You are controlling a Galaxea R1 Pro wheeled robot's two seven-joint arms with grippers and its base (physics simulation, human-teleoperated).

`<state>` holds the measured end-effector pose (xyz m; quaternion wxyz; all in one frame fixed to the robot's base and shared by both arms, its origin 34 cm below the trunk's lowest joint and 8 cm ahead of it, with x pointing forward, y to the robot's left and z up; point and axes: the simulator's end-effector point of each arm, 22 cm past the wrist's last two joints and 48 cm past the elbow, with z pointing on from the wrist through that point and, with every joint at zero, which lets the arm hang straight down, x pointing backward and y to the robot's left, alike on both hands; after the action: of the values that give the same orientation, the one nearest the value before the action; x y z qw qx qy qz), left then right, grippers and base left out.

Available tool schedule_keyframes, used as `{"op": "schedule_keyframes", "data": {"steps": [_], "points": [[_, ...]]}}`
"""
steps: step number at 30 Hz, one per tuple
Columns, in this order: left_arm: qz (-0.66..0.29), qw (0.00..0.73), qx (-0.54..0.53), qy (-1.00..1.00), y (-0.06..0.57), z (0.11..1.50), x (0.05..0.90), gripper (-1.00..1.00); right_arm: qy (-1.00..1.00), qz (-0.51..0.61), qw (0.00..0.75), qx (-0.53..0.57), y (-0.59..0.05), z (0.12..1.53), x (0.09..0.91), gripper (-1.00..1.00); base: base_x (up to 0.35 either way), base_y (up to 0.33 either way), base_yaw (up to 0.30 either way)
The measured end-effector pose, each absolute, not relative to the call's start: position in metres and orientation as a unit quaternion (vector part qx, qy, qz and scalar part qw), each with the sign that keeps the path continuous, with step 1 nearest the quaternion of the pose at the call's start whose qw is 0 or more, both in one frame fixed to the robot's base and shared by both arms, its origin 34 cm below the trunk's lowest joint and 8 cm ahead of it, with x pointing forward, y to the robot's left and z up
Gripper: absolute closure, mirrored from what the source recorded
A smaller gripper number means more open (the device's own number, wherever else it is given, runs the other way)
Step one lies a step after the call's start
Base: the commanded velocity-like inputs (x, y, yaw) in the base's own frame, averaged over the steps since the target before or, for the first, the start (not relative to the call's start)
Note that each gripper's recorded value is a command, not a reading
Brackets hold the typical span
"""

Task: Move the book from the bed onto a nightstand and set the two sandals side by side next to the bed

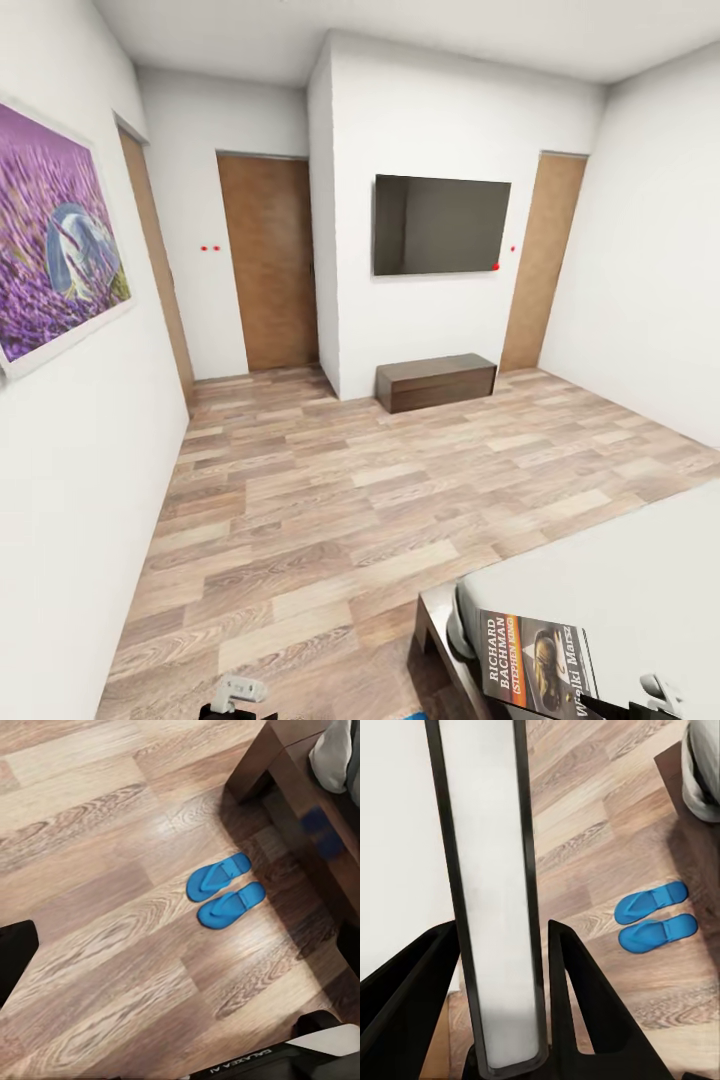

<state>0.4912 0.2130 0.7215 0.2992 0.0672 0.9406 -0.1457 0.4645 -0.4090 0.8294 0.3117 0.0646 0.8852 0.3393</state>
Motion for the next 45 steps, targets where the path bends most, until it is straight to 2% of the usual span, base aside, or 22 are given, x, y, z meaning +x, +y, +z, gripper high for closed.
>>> {"op": "schedule_keyframes", "data": {"steps": [45], "points": [[-0.146, 0.299, 0.068, 0.941, 0.2130, 0.7216, 0.4914, -1.00, 0.885, 0.339, 0.312, 0.065, -0.4090, 0.8295, 0.4645, 1.00, 0.000, 0.000, 0.291]]}}
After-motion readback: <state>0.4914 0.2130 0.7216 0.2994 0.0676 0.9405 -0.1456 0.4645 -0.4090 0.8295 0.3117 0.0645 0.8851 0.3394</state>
